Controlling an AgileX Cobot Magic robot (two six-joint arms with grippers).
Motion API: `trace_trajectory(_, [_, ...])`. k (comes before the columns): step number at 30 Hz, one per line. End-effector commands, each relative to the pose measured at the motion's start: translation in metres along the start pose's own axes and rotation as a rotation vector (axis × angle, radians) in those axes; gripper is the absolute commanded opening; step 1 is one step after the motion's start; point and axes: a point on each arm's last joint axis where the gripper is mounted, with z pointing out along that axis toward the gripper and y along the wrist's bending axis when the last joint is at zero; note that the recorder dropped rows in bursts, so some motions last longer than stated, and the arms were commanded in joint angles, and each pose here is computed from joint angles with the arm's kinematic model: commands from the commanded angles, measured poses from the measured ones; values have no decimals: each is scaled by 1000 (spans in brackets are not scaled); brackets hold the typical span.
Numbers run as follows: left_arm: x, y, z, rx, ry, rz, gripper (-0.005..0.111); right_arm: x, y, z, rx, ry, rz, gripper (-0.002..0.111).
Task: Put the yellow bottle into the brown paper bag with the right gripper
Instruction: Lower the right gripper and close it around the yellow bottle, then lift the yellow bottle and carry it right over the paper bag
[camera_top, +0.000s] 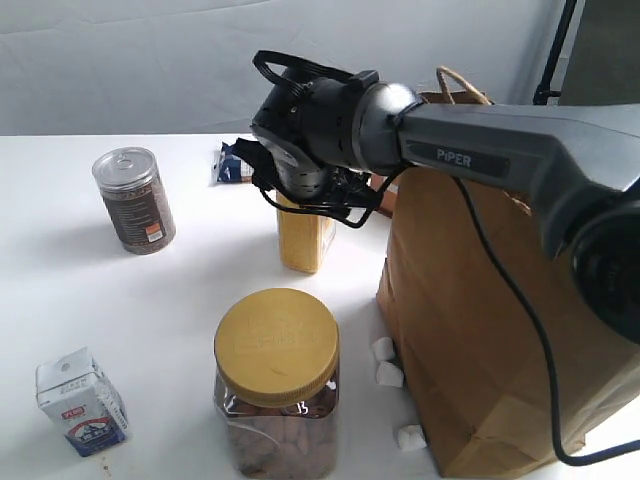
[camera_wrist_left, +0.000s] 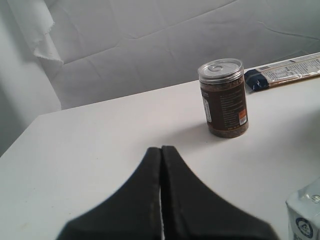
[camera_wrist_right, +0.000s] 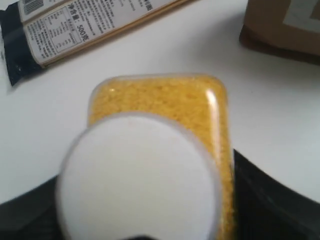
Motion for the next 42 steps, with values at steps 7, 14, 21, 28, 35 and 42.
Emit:
trace_trajectory(7, [1, 0, 0, -1, -3, -8, 0, -3, 13, -32, -96, 6, -111, 0])
trace_trajectory(14, [1, 0, 0, -1, -3, -8, 0, 3, 17, -123, -518, -143, -315, 0])
trace_trajectory(21, [1, 0, 0, -1, -3, -8, 0, 6, -41, -239, -754, -346, -527, 0])
trace_trajectory(28, [1, 0, 0, -1, -3, -8, 0, 18, -109, -301, -914, -460, -578, 0])
trace_trajectory(35, [1, 0, 0, -1, -3, -8, 0, 26, -196, -347, -991, -578, -551, 0])
trace_trajectory(42, [1, 0, 0, -1, -3, -8, 0, 27, -274, -371, -953, -669, -468, 0])
